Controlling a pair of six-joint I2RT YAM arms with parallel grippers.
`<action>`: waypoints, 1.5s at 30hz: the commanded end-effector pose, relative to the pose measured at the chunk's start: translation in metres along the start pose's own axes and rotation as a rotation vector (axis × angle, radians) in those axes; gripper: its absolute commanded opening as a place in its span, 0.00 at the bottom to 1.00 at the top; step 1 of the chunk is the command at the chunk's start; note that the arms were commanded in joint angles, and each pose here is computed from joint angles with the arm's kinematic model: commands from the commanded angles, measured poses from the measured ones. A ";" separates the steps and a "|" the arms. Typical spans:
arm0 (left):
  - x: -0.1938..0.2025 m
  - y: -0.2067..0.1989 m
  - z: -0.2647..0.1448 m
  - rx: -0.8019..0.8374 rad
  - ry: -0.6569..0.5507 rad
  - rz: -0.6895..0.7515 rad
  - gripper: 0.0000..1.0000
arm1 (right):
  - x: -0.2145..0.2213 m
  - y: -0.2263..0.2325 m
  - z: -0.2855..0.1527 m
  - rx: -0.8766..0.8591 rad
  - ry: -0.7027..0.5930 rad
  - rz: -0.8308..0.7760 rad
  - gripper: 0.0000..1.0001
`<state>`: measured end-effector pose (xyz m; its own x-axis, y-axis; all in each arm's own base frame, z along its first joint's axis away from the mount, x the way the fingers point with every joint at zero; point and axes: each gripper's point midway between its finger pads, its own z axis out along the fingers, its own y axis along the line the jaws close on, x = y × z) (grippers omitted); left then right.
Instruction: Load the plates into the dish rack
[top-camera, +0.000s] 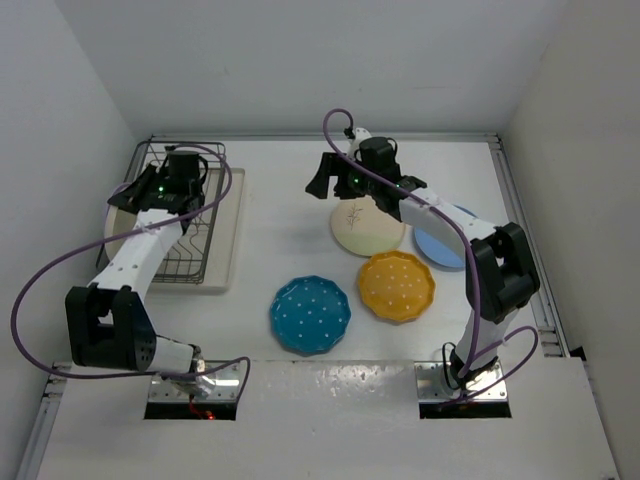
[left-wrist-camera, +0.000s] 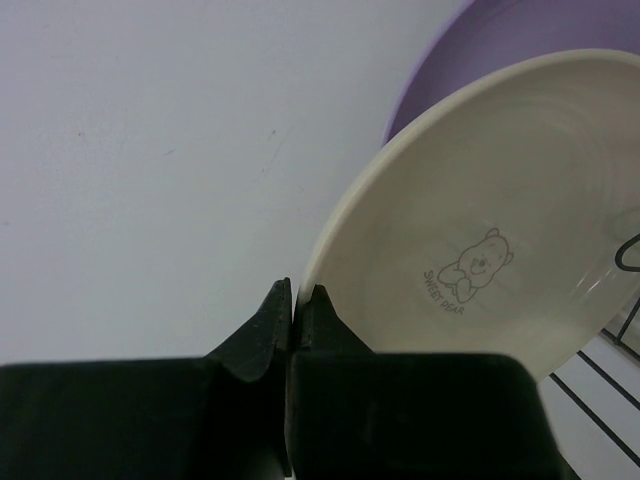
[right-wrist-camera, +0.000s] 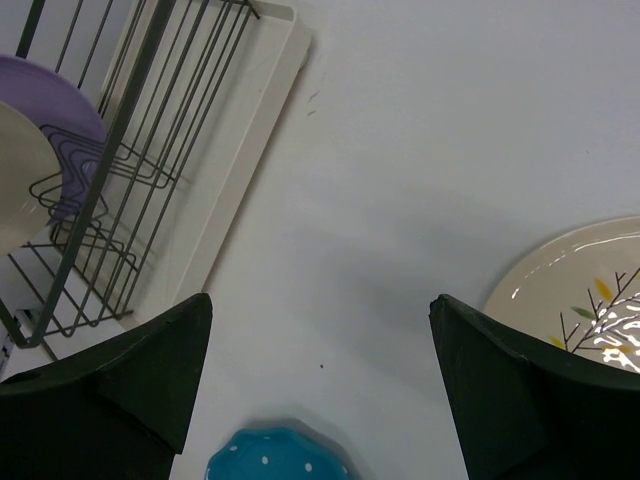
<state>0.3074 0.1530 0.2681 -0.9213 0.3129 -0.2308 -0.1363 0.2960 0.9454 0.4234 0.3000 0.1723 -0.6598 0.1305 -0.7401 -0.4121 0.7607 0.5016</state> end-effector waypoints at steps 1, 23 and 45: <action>-0.016 -0.061 0.013 0.146 -0.037 -0.070 0.00 | -0.024 0.012 -0.010 -0.026 -0.073 -0.012 0.90; -0.005 -0.046 0.006 -0.219 0.132 -0.424 0.00 | -0.024 0.014 -0.009 -0.033 -0.064 -0.014 0.90; -0.025 0.000 -0.006 -0.122 0.071 -0.450 1.00 | -0.021 0.005 -0.019 -0.017 -0.078 -0.015 0.92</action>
<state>0.3321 0.1370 0.2421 -0.8408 0.1189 -0.5281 -0.4854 0.2663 0.8327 0.4196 0.2908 0.1676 -0.6678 0.1371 -0.7316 -0.3937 0.7691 0.5034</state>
